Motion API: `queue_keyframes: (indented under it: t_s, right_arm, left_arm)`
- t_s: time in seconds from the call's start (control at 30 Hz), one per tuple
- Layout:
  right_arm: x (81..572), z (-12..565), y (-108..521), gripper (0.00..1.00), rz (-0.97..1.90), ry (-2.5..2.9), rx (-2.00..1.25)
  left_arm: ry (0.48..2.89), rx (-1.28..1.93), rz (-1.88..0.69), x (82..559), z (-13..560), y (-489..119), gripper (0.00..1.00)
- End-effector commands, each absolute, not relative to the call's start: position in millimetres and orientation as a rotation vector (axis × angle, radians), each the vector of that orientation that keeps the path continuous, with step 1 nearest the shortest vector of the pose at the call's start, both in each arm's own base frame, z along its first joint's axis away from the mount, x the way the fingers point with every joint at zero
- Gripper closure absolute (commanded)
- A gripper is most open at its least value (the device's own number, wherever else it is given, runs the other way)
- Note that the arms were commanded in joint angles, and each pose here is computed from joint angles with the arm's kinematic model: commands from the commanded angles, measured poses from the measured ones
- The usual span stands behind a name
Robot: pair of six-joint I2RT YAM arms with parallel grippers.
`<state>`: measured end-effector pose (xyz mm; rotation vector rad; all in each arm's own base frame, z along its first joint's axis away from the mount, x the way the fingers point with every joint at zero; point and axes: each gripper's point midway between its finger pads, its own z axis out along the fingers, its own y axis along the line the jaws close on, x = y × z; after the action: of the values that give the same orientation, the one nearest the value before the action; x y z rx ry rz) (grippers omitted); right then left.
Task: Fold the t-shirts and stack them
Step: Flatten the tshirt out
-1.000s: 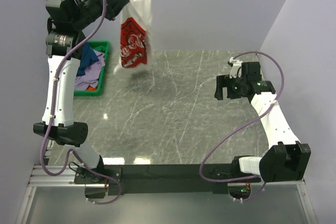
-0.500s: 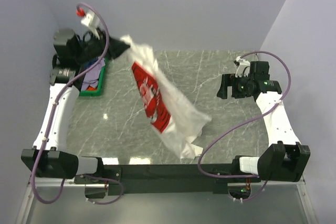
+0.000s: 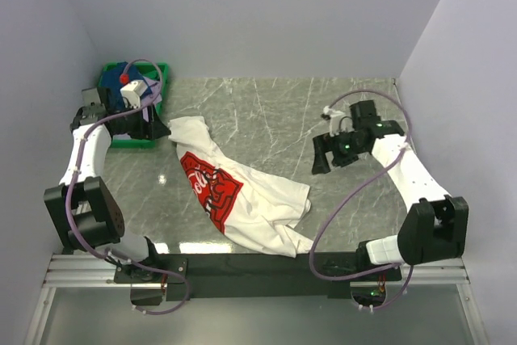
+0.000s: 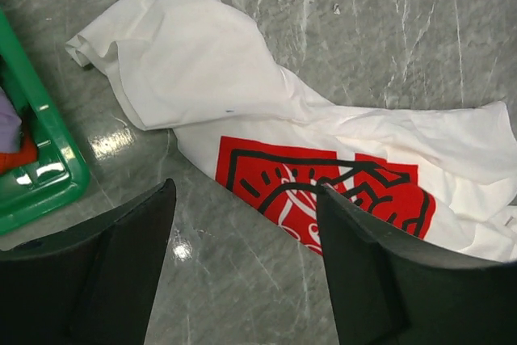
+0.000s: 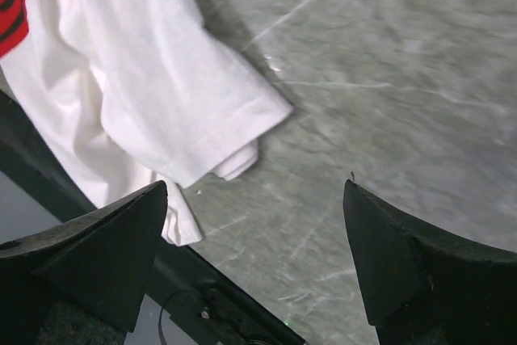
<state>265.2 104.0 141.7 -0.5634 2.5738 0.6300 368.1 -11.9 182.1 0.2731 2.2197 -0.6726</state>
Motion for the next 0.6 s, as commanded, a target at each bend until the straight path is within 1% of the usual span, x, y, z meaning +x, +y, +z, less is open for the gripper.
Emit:
queue_keyframes:
  t_s: [0.0,0.03,0.07,0.13,0.17,0.23,0.37,0.47,0.57]
  right_arm:
    - [255,127,132,0.05,0.694,2.594,-0.692]
    - [255,119,136,0.05,0.689,2.617,-0.708]
    - [258,115,141,0.05,0.686,2.617,-0.707]
    - [259,101,151,0.05,0.667,2.645,-0.743]
    - [269,95,150,0.06,0.613,2.646,-0.711]
    - [277,82,153,0.07,0.595,2.68,-0.693]
    - [295,71,157,0.12,0.57,2.705,-0.669]
    - [292,57,159,0.16,0.605,2.758,-0.679]
    - [280,49,166,0.2,0.693,2.797,-0.719]
  left_arm:
    - [2.237,0.413,-0.619,374,175,-6,0.24]
    - [2.245,0.42,-0.609,377,173,-4,0.17]
    - [2.257,0.419,-0.603,378,169,-2,0.16]
    - [2.27,0.43,-0.589,382,164,-1,0.15]
    - [2.276,0.427,-0.582,384,162,-1,0.15]
    - [2.28,0.44,-0.577,388,160,-3,0.15]
    - [2.297,0.454,-0.542,392,154,-5,0.16]
    - [2.327,0.457,-0.511,395,145,-6,0.16]
    - [2.354,0.45,-0.457,403,138,-4,0.16]
